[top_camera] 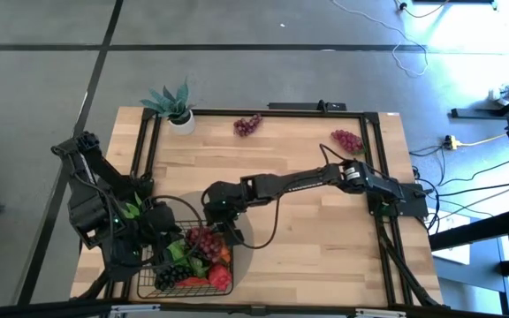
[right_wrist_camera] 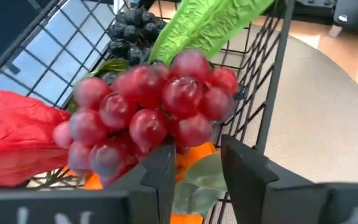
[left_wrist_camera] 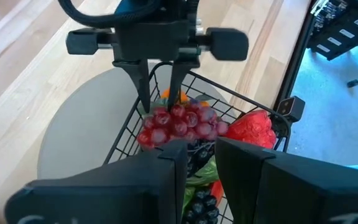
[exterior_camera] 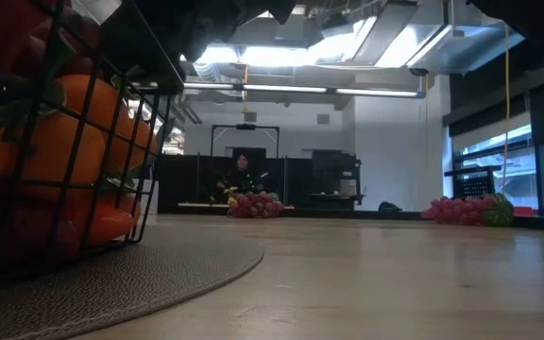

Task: Build produce basket
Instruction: Put the bottom red grapes into the wire basket, then put the right red grapes into the wire basket

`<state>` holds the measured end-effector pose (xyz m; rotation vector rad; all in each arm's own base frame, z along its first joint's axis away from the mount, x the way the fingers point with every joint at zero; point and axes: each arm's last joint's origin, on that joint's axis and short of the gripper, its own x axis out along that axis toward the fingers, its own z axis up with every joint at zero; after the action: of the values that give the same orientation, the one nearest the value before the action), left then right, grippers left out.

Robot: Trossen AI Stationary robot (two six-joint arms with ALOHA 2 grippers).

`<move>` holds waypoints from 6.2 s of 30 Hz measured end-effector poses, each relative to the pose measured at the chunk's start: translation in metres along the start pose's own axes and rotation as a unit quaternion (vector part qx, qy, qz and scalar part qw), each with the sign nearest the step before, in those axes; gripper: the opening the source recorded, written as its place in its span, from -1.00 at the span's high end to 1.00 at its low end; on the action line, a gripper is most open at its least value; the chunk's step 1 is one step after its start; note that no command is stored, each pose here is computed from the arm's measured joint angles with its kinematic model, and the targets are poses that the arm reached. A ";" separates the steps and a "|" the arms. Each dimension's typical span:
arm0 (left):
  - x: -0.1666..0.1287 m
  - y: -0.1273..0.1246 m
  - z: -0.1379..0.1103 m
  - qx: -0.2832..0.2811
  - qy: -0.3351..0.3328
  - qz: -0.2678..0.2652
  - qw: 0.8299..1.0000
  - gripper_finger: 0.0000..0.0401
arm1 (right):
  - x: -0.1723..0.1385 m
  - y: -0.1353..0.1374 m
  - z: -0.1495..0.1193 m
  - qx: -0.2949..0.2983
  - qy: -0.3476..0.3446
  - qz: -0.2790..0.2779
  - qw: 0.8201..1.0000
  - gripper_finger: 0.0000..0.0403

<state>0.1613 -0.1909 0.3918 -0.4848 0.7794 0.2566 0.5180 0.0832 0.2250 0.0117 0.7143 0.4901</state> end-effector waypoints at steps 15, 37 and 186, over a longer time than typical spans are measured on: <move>0.000 0.001 0.000 0.003 0.002 0.003 1.000 0.65 | -0.058 0.010 0.036 -0.053 0.088 -0.088 0.991 0.41; 0.020 0.038 0.036 -0.054 -0.097 0.169 0.979 0.65 | -0.183 -0.074 0.009 0.090 0.218 -0.230 0.944 0.41; -0.007 0.104 0.100 0.028 0.031 0.051 0.998 0.65 | -0.250 0.010 0.032 0.114 0.040 -0.247 0.961 1.00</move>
<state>0.1765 -0.0509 0.4246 -0.4024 0.8705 0.3139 0.3717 -0.0115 0.4079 0.0288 0.8180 -0.0725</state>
